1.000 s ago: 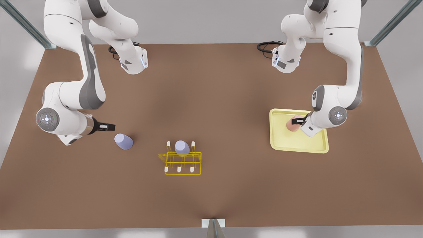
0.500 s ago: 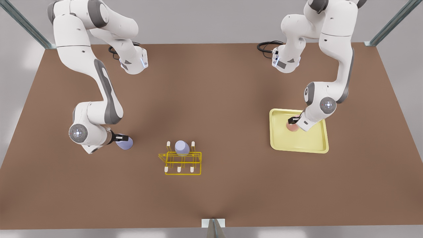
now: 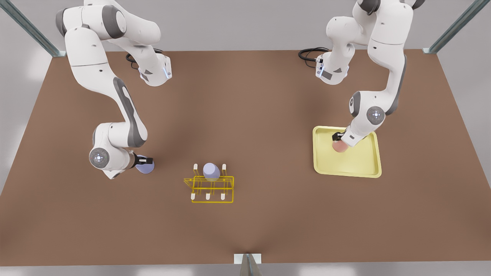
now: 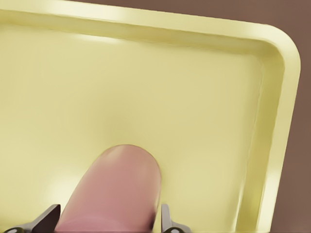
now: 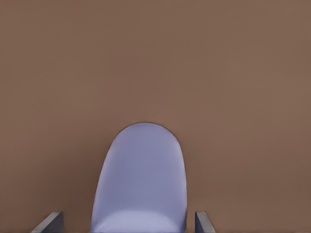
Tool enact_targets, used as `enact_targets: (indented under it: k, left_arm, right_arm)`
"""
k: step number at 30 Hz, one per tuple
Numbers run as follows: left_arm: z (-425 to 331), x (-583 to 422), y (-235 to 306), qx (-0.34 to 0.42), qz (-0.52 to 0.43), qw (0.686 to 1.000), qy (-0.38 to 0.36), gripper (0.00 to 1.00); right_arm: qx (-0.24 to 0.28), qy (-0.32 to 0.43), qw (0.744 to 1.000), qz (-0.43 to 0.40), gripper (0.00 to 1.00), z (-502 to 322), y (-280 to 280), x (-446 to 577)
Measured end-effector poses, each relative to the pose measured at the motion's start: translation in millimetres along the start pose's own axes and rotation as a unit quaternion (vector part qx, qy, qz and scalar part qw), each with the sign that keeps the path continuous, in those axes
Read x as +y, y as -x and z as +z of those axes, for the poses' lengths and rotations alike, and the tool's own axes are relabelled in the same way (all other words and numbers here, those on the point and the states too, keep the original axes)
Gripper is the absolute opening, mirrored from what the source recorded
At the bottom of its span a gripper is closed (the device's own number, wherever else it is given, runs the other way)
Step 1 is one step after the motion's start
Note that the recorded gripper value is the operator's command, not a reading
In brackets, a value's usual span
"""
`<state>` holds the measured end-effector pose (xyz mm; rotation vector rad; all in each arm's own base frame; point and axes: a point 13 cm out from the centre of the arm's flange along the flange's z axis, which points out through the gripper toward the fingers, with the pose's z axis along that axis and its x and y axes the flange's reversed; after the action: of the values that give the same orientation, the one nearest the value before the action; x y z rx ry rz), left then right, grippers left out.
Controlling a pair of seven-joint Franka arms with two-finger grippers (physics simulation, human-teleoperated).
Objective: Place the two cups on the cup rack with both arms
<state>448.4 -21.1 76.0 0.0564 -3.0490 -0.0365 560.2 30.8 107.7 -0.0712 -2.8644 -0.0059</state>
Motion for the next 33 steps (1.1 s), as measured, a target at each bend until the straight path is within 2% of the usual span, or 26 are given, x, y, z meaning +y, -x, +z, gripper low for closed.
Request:
enact_targets:
  k: [8, 17, 20, 25, 29, 33]
  left_arm:
    - [1.8, -1.0, 3.3, -0.022, 0.001, 1.000, -0.002, 1.00]
    - [0.0, -1.8, 7.5, -0.030, -0.001, 1.000, -0.003, 0.88]
    - [-0.1, -1.8, 7.8, -0.031, -0.001, 1.000, -0.003, 0.88]
    - [-0.4, -1.8, 8.4, -0.032, -0.002, 0.999, -0.003, 0.86]
    - [-1.8, -1.4, 10.3, -0.034, -0.003, 0.999, -0.004, 0.85]
    - [-4.2, -1.6, 12.9, -0.037, -0.004, 0.999, -0.004, 0.85]
  right_arm:
    - [-0.006, 0.001, 1.000, -0.004, 1.00, 26.0, -5.7, -4.6]
    - [-0.021, 0.002, 1.000, -0.008, 1.00, 38.2, -0.6, -5.0]
    - [-0.025, 0.003, 1.000, -0.009, 1.00, 38.2, 1.0, -4.9]
    - [-0.030, 0.003, 0.999, -0.013, 0.92, 35.8, 3.5, -4.7]
    - [-0.032, 0.004, 0.999, -0.015, 0.81, 33.8, 5.0, -4.4]
    - [-0.035, 0.005, 0.999, -0.017, 0.81, 29.2, 6.2, -3.6]
